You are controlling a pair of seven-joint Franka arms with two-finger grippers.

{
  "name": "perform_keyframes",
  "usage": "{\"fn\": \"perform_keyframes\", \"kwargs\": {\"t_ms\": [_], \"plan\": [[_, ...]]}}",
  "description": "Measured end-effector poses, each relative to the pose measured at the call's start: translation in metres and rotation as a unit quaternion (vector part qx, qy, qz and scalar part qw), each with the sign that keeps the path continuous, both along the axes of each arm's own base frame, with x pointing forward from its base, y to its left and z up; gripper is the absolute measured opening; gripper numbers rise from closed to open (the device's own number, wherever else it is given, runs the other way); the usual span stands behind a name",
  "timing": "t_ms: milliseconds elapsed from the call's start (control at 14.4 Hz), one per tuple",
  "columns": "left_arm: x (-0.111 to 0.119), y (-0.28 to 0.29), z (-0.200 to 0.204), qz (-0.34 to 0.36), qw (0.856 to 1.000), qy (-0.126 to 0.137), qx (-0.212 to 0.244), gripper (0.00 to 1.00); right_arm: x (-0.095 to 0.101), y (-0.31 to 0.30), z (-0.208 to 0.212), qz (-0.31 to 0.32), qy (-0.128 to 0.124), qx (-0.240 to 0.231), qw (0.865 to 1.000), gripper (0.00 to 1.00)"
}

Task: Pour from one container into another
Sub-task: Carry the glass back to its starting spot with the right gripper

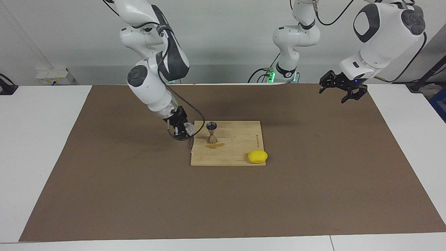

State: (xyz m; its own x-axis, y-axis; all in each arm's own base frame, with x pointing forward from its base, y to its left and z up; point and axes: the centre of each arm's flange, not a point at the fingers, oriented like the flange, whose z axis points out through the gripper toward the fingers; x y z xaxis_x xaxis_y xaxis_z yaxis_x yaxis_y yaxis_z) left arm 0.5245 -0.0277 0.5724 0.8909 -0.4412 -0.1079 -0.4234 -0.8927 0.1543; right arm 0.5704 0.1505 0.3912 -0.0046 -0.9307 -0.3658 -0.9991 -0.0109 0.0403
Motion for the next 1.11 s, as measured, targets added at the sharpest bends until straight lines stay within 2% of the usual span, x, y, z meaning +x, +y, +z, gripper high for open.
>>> {"fn": "perform_keyframes", "kwargs": {"t_ms": [208, 554, 1109], "plan": [[-0.006, -0.005, 0.021, 0.02, 0.999, 0.009, 0.03, 1.0, 0.001, -0.066, -0.025, -0.017, 0.003, 0.048, 0.999, 0.51], [-0.018, -0.01, 0.039, 0.082, 0.995, 0.008, 0.05, 1.0, -0.006, -0.151, -0.058, -0.011, 0.0, 0.083, 0.996, 0.51], [-0.027, -0.007, 0.055, 0.095, 0.993, -0.009, 0.063, 1.0, -0.019, -0.226, -0.115, 0.007, -0.002, 0.128, 0.992, 0.51]]}}
